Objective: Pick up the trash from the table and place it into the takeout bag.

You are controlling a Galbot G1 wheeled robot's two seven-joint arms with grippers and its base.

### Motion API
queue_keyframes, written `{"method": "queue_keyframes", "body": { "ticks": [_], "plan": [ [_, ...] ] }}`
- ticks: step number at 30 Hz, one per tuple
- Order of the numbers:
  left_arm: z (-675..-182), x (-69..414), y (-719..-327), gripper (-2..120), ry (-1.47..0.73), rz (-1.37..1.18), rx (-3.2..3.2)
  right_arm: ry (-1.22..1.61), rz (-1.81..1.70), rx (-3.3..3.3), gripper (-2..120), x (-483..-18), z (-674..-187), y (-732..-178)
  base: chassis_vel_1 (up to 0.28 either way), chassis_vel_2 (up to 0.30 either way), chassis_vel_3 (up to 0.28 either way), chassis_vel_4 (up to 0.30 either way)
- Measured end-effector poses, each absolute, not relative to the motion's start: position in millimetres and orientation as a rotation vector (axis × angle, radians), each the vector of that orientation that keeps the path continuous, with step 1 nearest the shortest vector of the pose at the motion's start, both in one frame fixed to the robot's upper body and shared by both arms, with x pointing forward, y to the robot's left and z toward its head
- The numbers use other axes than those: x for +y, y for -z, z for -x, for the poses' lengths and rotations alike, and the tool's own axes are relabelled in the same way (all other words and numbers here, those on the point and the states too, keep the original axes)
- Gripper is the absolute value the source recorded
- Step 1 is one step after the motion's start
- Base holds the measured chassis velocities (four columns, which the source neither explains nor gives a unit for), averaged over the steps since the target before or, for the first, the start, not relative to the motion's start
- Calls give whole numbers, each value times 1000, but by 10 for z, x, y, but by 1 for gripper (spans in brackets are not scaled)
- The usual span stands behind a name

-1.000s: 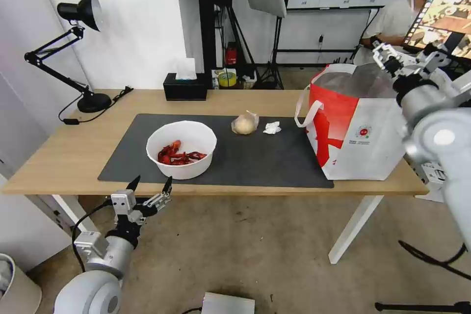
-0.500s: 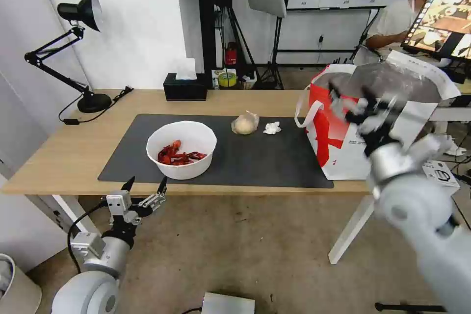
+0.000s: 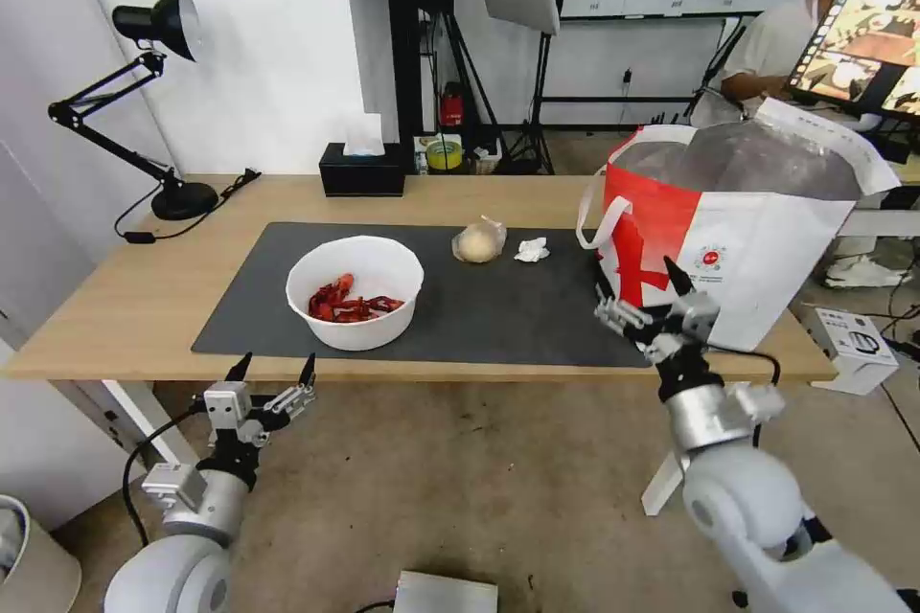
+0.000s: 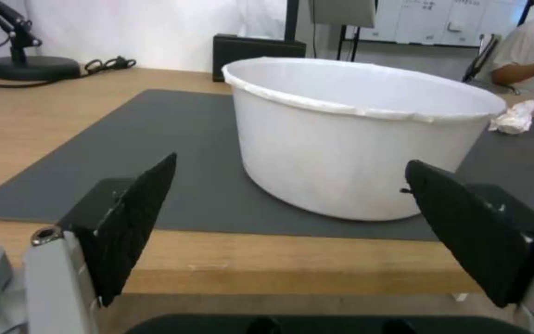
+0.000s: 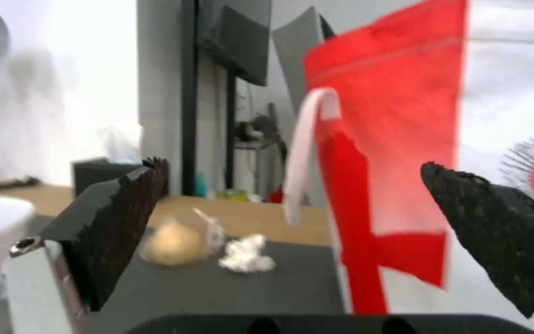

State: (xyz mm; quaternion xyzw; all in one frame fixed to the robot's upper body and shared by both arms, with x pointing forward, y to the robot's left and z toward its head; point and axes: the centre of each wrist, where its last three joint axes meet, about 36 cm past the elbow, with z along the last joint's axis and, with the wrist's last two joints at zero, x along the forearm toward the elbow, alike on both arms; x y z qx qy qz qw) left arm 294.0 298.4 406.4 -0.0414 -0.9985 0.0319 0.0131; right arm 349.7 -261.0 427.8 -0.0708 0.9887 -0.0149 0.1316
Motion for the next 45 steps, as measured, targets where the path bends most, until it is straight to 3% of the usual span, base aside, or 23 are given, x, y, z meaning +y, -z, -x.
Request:
{"method": "queue_keyframes", "body": {
  "ticks": [19,45],
  "plan": [
    [-2842,2837,-3984,100,-121,171,-3103,5,18,3059,100,-2181,-2787,-3740,0,0,0,0],
    [-2788,2799,-3978,100,-116,175,-3104,-8,98,3101,100,-2130,-2649,-3746,0,0,0,0]
  ]
}}
